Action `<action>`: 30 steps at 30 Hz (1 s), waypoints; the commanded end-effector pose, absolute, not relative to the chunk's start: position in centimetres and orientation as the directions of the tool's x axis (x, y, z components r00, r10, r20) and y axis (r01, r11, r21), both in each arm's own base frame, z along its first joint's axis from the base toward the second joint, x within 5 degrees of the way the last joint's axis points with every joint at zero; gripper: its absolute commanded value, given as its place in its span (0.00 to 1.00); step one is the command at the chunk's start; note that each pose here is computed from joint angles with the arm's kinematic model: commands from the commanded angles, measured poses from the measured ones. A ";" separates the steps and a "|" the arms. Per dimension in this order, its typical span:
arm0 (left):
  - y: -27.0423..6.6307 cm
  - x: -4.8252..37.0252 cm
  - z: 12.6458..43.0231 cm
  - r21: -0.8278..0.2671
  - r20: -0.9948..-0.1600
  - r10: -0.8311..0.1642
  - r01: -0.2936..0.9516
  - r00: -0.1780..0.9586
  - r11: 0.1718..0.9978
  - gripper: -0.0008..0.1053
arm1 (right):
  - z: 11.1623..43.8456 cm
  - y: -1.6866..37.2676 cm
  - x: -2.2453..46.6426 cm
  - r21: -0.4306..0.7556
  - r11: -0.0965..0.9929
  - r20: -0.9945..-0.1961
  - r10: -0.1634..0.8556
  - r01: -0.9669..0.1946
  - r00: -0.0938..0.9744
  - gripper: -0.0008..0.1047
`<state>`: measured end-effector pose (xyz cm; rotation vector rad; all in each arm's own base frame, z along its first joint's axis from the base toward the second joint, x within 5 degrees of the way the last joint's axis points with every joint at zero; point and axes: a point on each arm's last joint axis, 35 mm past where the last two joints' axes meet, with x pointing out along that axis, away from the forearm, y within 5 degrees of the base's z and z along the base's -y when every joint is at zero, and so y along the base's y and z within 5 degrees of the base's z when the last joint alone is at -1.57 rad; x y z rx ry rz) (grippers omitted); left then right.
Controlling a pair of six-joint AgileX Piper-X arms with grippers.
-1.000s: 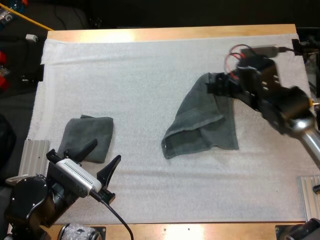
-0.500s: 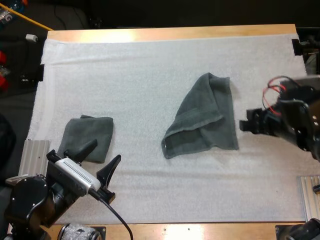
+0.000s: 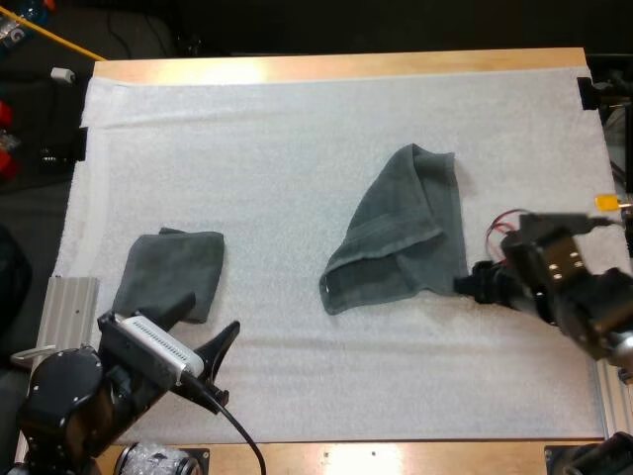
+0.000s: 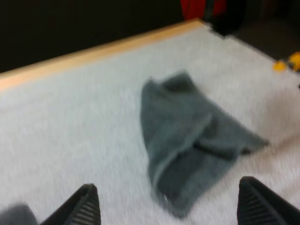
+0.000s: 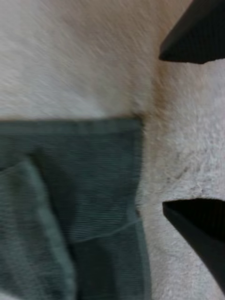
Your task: Pick towel from pile, fold and stack
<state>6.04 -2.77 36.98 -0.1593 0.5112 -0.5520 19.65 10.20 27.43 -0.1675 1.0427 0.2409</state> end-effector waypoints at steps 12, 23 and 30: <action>-2.7 5.5 36.3 -0.306 -0.490 -0.538 0.443 0.686 0.843 0.56 | 19.3 8.5 23.6 0.202 0.973 -0.920 0.227 -0.111 0.320 0.57; -2.7 5.5 36.3 -0.306 -0.490 -0.538 0.443 0.686 0.843 0.56 | 15.2 8.6 25.7 0.369 0.928 -0.905 0.371 -0.053 0.206 0.57; -2.7 5.5 36.3 -0.306 -0.490 -0.538 0.443 0.686 0.843 0.56 | 14.4 8.7 26.2 0.364 0.931 -0.907 0.360 -0.023 0.219 0.41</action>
